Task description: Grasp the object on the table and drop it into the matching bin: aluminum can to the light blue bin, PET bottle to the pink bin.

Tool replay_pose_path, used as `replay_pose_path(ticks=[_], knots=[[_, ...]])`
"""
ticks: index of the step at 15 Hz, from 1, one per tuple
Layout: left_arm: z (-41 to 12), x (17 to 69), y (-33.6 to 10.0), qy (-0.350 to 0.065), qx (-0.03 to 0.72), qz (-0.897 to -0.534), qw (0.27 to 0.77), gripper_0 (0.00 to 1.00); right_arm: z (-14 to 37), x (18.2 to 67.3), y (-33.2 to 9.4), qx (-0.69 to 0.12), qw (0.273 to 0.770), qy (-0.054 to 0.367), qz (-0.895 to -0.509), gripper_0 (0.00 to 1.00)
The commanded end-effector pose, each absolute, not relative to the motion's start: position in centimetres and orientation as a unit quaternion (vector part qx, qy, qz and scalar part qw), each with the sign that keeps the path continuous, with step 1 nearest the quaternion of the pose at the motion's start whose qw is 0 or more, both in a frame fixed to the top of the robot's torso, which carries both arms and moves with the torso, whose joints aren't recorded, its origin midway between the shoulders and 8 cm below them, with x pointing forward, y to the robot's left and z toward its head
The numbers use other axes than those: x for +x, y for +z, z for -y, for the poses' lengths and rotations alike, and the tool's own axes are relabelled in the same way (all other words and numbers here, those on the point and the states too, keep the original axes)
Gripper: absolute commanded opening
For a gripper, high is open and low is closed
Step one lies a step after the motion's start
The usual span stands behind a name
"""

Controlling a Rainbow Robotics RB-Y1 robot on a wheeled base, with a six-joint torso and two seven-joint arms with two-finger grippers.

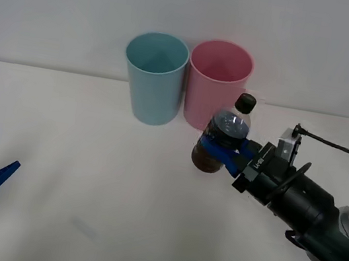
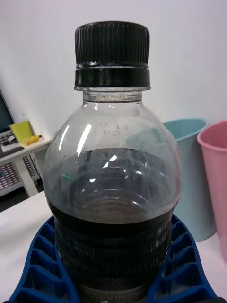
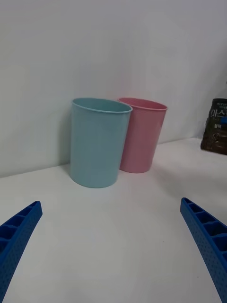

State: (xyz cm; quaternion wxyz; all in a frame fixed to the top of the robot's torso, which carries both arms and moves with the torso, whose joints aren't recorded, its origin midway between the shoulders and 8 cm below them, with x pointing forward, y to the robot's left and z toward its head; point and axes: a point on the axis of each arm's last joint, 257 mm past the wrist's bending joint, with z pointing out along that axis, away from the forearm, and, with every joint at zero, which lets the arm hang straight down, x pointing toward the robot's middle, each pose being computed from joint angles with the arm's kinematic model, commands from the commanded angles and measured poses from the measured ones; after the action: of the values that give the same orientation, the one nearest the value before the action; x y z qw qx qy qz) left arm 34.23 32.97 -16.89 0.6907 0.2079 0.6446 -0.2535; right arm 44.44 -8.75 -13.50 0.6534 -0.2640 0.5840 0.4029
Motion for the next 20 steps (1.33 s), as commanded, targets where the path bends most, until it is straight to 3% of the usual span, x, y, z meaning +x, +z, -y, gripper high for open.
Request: replay_pose_path(ticks=[1, 6, 12, 20], knots=[[-33.0, 34.2, -16.9, -0.253, 0.208, -0.645, 0.691, 1.0, 10.0, 44.1, -10.5, -0.247, 0.662, 0.416, -0.573, 0.0], [-33.0, 34.2, -16.9, -0.253, 0.208, -0.645, 0.691, 1.0, 11.2, 44.1, -5.1, -0.241, 0.677, 0.427, -0.549, 0.0], [-33.0, 34.2, -16.9, -0.253, 0.208, -0.645, 0.691, 1.0, 11.6, 47.8, 1.2, -0.282, 0.709, 0.366, -0.533, 0.0], [-33.0, 34.2, -16.9, -0.253, 0.208, -0.645, 0.691, 1.0, 10.5, 57.5, 3.0, -0.307, 0.709, 0.303, -0.558, 0.0]])
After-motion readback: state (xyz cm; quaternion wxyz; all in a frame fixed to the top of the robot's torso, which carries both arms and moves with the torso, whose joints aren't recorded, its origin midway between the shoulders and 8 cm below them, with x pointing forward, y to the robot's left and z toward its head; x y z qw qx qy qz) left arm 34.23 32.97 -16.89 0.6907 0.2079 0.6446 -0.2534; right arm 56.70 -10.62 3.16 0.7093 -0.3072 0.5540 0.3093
